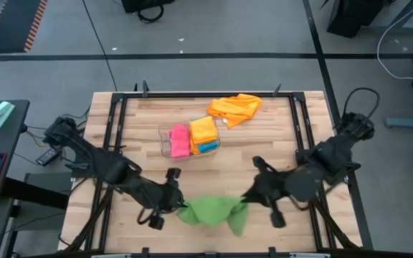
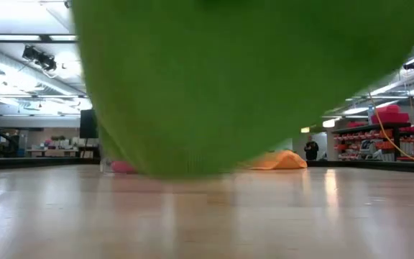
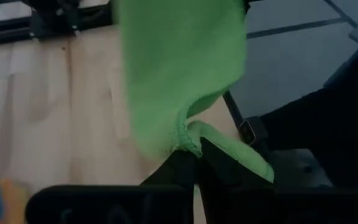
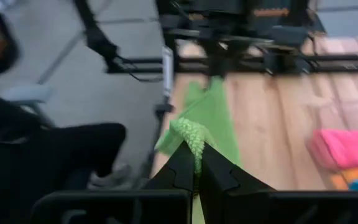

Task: Fold microfiber towels
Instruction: Fold the green microfiber cloth

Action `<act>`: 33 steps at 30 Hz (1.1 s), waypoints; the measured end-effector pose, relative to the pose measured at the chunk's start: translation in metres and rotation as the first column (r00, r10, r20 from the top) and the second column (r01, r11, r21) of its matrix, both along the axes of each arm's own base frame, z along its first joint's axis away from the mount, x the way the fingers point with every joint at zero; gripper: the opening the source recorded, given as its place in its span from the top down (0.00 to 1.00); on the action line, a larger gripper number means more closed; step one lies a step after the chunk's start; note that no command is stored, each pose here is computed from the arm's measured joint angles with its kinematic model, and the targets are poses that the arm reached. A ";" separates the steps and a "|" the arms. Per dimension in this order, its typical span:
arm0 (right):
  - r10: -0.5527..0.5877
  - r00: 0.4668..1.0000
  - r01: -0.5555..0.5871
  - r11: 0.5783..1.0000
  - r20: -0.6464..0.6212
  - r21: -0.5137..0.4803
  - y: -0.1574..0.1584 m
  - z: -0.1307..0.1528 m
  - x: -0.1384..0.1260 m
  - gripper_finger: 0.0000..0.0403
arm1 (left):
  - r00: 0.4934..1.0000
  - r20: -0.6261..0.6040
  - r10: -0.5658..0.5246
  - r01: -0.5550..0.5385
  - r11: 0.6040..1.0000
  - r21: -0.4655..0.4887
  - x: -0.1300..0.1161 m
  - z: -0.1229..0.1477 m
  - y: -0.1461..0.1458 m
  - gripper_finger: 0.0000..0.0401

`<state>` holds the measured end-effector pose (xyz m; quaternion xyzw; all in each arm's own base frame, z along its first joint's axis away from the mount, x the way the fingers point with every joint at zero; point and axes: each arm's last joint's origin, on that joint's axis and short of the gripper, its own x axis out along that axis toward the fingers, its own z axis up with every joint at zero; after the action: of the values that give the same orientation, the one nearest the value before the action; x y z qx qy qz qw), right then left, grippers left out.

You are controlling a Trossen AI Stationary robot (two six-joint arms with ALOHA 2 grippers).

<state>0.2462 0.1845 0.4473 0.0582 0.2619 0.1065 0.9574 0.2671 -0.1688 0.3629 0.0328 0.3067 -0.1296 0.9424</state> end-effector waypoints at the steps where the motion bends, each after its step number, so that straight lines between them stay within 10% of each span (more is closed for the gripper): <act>1: 0.012 1.000 -0.012 1.000 0.011 0.009 0.001 0.006 -0.004 0.96 | 1.000 0.001 -0.001 0.001 1.000 0.001 -0.003 0.009 0.002 0.95; 23: 0.258 0.917 -0.243 0.966 -0.305 0.086 0.023 -0.048 -0.015 0.96 | 0.976 -0.132 -0.172 0.161 0.983 -0.092 -0.015 0.007 -0.009 0.97; 33: -0.008 0.895 -0.055 0.990 -0.447 -0.129 -0.031 -0.098 0.018 0.97 | 0.930 -0.368 0.005 0.025 0.997 0.076 0.003 -0.026 0.022 0.98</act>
<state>0.2647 0.1536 0.3497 0.0116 0.4819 0.0835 0.8722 0.2699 -0.1465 0.3370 0.0469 0.4825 -0.1258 0.8655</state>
